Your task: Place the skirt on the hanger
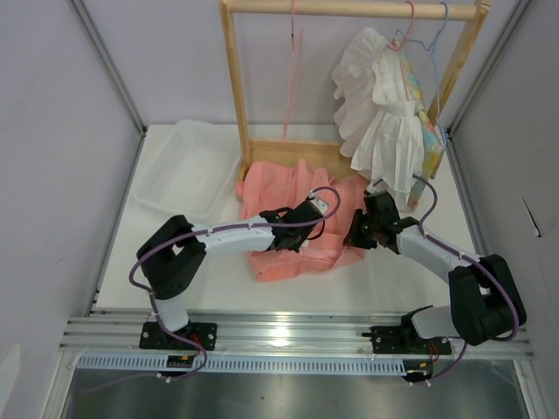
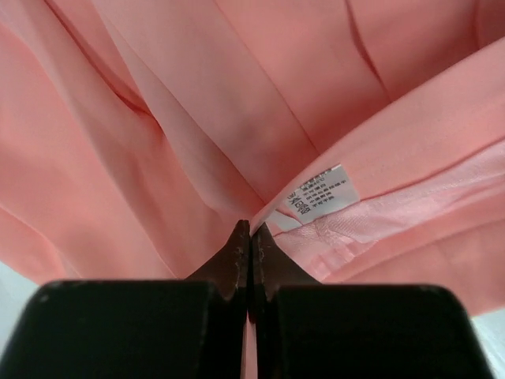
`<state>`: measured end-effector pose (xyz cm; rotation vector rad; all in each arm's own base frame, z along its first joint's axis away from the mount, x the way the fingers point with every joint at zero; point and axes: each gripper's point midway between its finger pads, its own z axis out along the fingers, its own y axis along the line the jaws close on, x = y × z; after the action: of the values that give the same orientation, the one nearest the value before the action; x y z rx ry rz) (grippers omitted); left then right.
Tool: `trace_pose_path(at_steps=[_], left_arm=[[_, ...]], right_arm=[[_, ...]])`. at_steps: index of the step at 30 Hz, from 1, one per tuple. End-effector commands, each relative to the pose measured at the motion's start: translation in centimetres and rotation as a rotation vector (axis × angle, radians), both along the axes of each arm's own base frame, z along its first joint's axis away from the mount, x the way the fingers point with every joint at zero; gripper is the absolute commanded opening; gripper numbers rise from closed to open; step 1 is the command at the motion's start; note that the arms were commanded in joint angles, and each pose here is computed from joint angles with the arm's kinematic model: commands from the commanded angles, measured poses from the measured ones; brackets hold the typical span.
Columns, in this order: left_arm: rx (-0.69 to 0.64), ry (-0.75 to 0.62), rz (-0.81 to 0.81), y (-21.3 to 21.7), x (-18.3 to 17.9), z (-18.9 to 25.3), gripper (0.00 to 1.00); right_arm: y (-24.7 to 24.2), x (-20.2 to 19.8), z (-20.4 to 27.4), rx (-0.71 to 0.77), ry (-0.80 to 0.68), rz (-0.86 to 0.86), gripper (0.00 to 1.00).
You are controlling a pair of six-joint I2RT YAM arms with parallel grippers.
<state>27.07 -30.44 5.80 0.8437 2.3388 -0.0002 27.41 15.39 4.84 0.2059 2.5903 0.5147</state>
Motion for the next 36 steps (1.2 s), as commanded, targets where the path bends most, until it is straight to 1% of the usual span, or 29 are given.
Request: trace_pose_path(at_steps=[1,2,3,4,5,8,10,12,14,17,20,21,22,25,29,31,36], left_arm=[[-0.061,0.028,-0.015,-1.3,0.8,0.3,0.00],[-0.067,0.037,-0.025,-1.5,0.7,0.3,0.00],[-0.074,0.044,-0.030,-1.7,0.7,0.2,0.00],[-0.073,0.051,-0.029,-1.8,0.7,-0.1,0.00],[-0.075,0.058,-0.028,-1.9,0.7,-0.3,0.00],[-0.095,0.066,-0.037,-2.3,0.6,-0.2,0.00],[-0.103,0.071,-0.041,-2.5,0.5,-0.2,0.00],[-0.104,0.077,-0.046,-2.7,0.5,-0.2,0.00],[-0.104,0.082,-0.048,-3.0,0.6,-0.3,0.00],[-0.113,0.087,-0.053,-3.3,0.6,-0.2,0.00],[-0.116,0.096,-0.059,-3.7,0.6,-0.5,0.00],[-0.110,0.099,-0.059,-3.6,0.6,-0.7,0.00],[-0.115,0.098,-0.058,-3.7,0.8,-0.6,0.00],[-0.110,0.106,-0.056,-3.8,0.9,-0.9,0.00],[-0.111,0.112,-0.055,-3.7,0.9,-1.0,0.00],[-0.118,0.110,-0.054,-3.8,1.1,-0.8,0.00],[-0.121,0.116,-0.056,-3.8,1.1,-0.8,0.00]], right_arm=[[0.2,0.4,1.5,0.029,-0.066,0.021,0.25],[0.3,0.3,1.6,0.036,-0.068,0.024,0.29],[0.4,0.3,2.0,0.047,-0.080,0.027,0.37],[0.4,0.1,2.1,0.054,-0.079,0.029,0.40],[0.6,-0.1,2.4,0.067,-0.080,0.038,0.48],[0.8,-0.2,4.0,0.093,-0.118,0.038,0.57],[0.7,-0.5,4.8,0.077,-0.127,0.040,0.58],[0.6,-0.2,5.7,0.043,-0.148,0.038,0.57],[0.9,-0.5,6.3,0.025,-0.156,0.055,0.53],[1.6,-1.7,7.0,-0.013,-0.150,0.085,0.52],[2.4,-2.5,9.4,-0.055,-0.213,0.092,0.49],[2.5,-2.7,9.8,-0.062,-0.225,0.091,0.47],[2.9,-3.6,10.1,-0.062,-0.218,0.109,0.41],[2.8,-4.5,10.5,-0.099,-0.235,0.104,0.33],[2.8,-6.1,10.6,-0.098,-0.231,0.131,0.27],[3.2,-6.6,9.9,-0.096,-0.217,0.160,0.26],[3.3,-6.9,6.9,-0.170,-0.172,0.206,0.25]])
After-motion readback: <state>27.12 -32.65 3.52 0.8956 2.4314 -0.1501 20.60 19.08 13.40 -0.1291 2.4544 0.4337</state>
